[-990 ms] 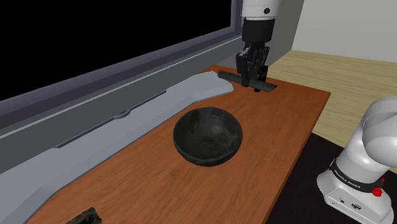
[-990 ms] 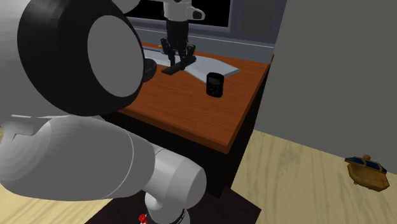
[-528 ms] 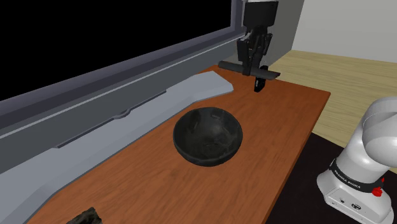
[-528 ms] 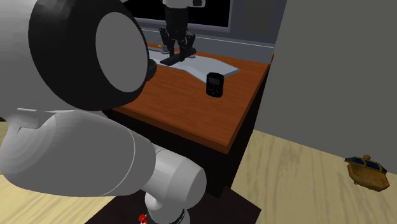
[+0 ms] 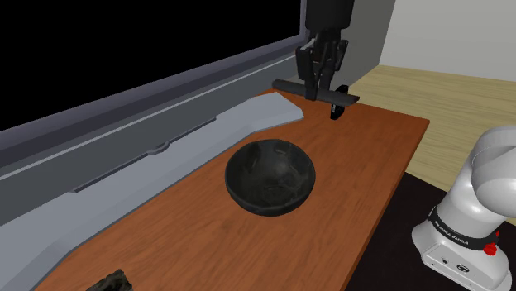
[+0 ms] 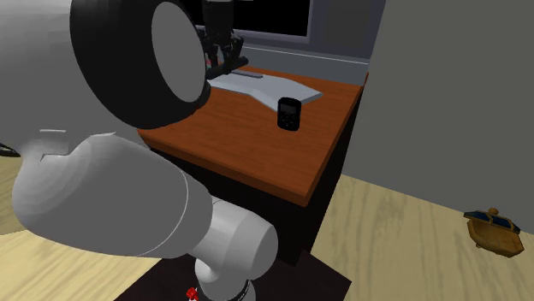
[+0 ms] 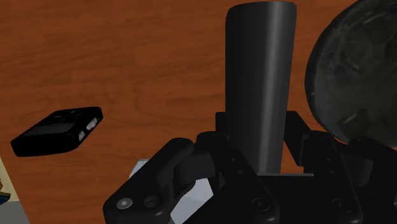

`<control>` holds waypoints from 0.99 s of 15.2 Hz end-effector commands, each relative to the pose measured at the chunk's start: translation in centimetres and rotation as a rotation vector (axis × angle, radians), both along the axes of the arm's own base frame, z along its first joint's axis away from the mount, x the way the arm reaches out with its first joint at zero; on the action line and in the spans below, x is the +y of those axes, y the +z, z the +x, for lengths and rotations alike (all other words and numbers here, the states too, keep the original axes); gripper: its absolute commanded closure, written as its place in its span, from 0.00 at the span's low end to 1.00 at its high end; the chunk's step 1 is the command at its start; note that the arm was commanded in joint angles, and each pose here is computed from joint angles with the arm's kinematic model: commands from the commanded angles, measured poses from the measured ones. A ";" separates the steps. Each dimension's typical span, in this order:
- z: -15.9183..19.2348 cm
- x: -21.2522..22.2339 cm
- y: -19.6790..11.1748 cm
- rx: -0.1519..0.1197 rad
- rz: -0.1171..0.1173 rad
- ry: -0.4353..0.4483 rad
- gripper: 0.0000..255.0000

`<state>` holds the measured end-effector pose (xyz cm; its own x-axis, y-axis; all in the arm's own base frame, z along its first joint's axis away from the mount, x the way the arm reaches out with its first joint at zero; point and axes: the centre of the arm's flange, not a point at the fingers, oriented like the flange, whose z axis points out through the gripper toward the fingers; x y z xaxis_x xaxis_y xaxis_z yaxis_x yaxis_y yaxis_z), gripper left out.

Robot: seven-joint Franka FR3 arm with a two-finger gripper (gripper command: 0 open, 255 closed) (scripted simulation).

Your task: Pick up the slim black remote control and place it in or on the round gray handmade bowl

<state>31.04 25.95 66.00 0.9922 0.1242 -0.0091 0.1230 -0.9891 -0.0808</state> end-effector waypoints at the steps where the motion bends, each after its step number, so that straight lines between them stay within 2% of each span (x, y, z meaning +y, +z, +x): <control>1: -0.9 2.5 -0.4 0.000 0.000 -0.001 1.00; 11: -5.2 15.5 -1.0 0.000 0.000 -0.001 1.00; 15: -5.2 15.5 -3.2 0.000 0.000 -0.001 1.00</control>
<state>25.93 41.32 63.40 0.9923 0.1235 -0.0098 0.1223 -0.9892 -0.0807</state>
